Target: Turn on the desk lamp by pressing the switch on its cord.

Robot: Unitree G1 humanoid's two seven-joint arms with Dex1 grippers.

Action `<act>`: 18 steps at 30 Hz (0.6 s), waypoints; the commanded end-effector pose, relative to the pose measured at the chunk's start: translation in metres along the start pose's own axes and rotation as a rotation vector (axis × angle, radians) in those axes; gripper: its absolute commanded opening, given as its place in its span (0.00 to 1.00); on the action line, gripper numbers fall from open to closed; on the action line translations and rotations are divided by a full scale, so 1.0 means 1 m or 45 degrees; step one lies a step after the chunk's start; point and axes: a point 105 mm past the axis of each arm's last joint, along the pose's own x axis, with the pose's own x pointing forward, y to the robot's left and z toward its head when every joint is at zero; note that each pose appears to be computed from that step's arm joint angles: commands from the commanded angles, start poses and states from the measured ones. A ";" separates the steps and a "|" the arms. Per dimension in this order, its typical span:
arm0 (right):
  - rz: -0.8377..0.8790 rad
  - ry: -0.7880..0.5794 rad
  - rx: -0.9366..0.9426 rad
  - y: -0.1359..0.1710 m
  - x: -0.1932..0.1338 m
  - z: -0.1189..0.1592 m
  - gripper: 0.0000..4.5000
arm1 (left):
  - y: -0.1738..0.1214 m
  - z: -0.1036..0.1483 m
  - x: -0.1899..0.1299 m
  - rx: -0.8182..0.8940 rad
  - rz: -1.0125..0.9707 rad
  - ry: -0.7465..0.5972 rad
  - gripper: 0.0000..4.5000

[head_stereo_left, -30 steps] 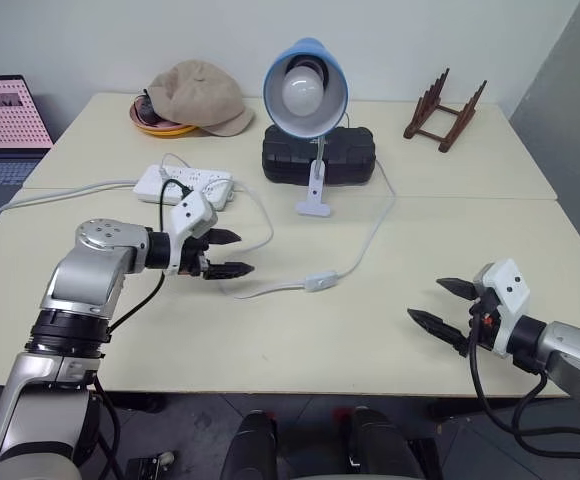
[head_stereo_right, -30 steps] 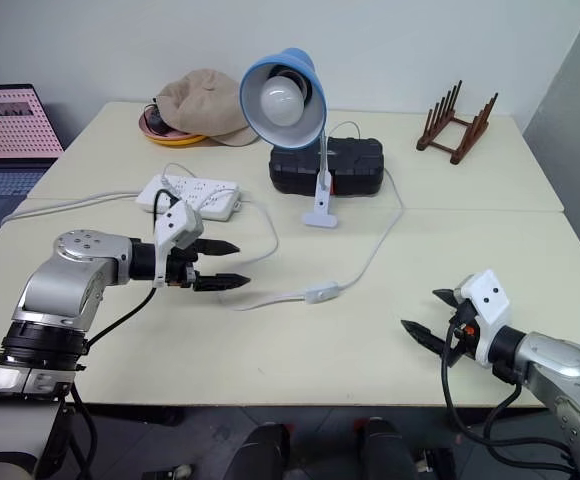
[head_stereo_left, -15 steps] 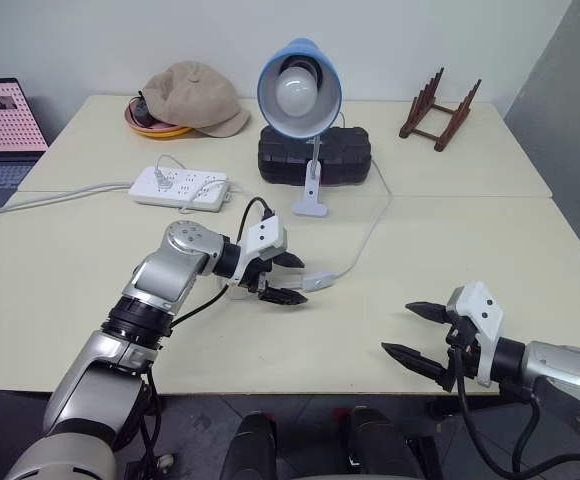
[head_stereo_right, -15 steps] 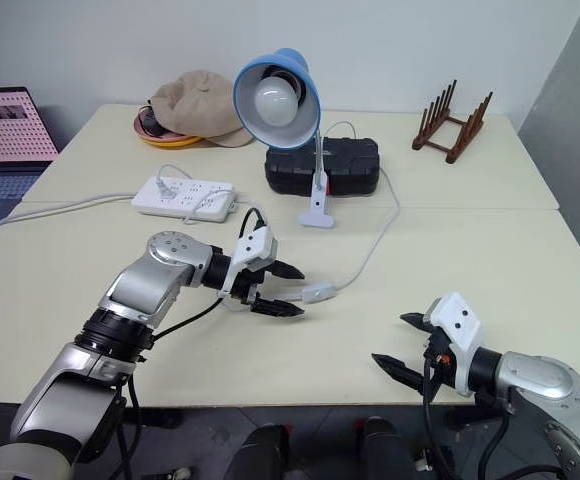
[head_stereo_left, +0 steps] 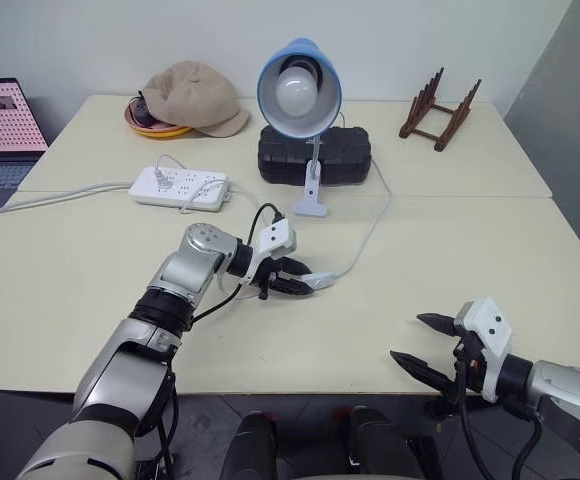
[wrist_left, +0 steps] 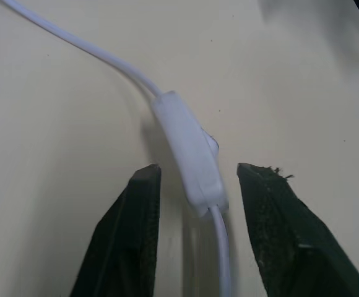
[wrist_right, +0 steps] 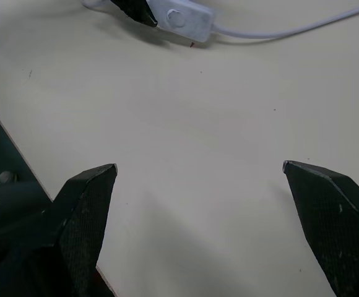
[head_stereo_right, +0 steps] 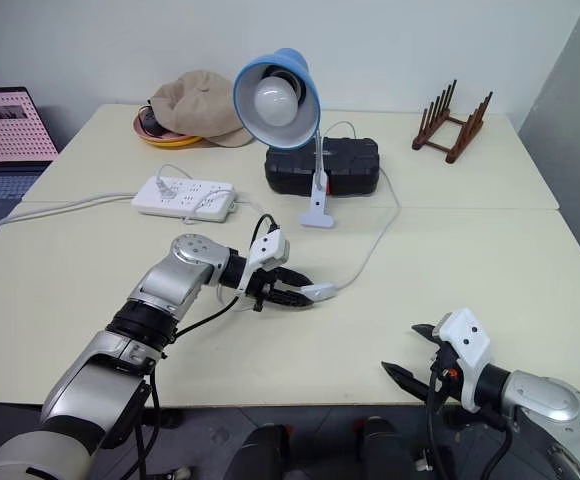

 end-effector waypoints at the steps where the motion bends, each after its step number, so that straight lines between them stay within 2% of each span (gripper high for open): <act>1: -0.020 -0.057 -0.047 0.000 -0.003 0.014 1.00 | 0.003 0.006 -0.002 0.047 0.008 -0.002 0.20; 3: -0.022 -0.061 -0.049 0.000 -0.002 0.017 1.00 | 0.003 0.007 -0.003 0.044 0.010 -0.005 0.09; 10: -0.021 -0.069 -0.047 0.001 0.000 0.023 1.00 | 0.003 0.010 -0.003 0.013 0.011 -0.027 0.08; 15: -0.011 -0.141 0.052 0.002 0.005 0.029 1.00 | -0.008 0.047 -0.012 -0.377 -0.121 -0.279 0.08; 18: -0.019 -0.225 0.222 0.002 0.008 0.031 1.00 | -0.014 0.064 -0.023 -0.618 -0.203 -0.415 0.08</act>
